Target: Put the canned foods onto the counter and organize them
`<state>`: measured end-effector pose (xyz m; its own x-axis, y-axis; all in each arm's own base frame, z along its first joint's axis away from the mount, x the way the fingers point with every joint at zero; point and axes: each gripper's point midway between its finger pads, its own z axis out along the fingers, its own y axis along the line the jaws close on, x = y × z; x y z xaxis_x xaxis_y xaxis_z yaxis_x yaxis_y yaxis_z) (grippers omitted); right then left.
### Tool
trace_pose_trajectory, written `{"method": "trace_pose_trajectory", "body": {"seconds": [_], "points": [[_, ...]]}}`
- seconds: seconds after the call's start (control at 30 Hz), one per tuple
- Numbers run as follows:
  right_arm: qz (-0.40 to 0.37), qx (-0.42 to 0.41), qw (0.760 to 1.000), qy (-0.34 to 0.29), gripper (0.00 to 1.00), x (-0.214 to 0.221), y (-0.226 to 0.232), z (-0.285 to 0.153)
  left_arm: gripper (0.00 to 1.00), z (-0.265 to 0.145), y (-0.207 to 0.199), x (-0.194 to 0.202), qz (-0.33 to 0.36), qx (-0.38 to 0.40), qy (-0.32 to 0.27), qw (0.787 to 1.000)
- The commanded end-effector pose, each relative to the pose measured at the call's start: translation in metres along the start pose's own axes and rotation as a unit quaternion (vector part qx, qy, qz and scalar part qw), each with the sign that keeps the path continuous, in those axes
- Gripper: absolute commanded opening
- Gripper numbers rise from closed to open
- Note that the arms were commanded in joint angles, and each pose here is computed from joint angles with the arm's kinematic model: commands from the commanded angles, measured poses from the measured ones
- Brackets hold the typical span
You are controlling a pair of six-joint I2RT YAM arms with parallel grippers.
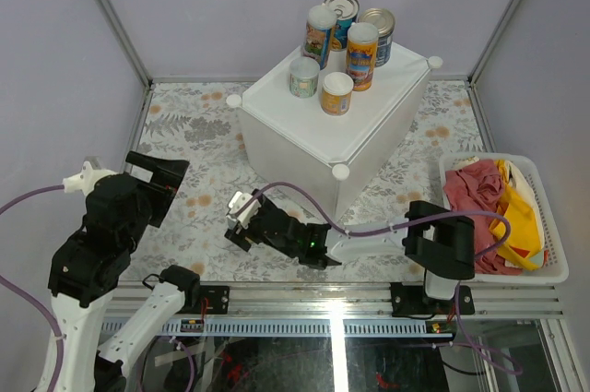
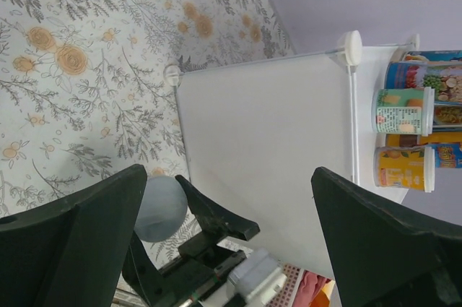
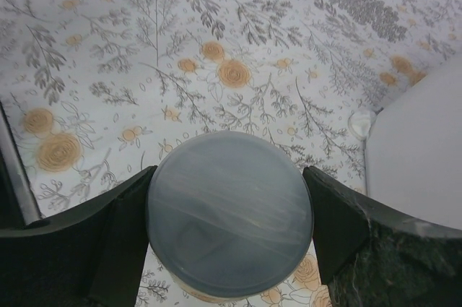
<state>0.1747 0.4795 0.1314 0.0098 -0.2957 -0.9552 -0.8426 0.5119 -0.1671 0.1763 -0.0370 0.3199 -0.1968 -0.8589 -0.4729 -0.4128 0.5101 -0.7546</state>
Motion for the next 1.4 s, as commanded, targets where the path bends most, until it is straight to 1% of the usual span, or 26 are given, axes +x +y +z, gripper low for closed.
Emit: {"method": "trace_pose_trajectory", "body": {"seconds": [0.0,0.03,0.23,0.57,0.8,1.07,1.37], "points": [[0.045,-0.008,0.995,-0.09,0.0,-0.104,-0.005,-0.019,0.98,-0.006,-0.025,-0.017,-0.008,0.047,-0.032,0.998],[0.048,-0.008,0.994,-0.099,0.0,-0.118,-0.008,-0.026,0.98,-0.007,-0.026,-0.019,-0.011,0.051,-0.035,0.998],[0.054,0.004,0.992,-0.113,0.0,-0.167,-0.023,-0.047,0.98,-0.009,-0.032,-0.026,-0.019,0.065,-0.052,0.996],[0.067,0.026,0.987,-0.144,0.0,-0.253,-0.049,-0.077,0.98,-0.007,-0.041,-0.03,-0.029,0.08,-0.061,0.995],[0.062,0.064,0.984,-0.157,0.0,-0.298,-0.077,-0.091,0.98,-0.007,-0.048,-0.034,-0.023,0.089,-0.068,0.993],[0.073,0.111,0.979,-0.156,0.0,-0.325,-0.128,-0.098,0.98,0.0,-0.059,-0.022,-0.001,0.108,-0.042,0.993],[0.096,0.172,0.973,-0.123,0.0,-0.32,-0.195,-0.099,0.98,0.009,-0.068,-0.012,0.025,0.121,-0.02,0.992]]}}
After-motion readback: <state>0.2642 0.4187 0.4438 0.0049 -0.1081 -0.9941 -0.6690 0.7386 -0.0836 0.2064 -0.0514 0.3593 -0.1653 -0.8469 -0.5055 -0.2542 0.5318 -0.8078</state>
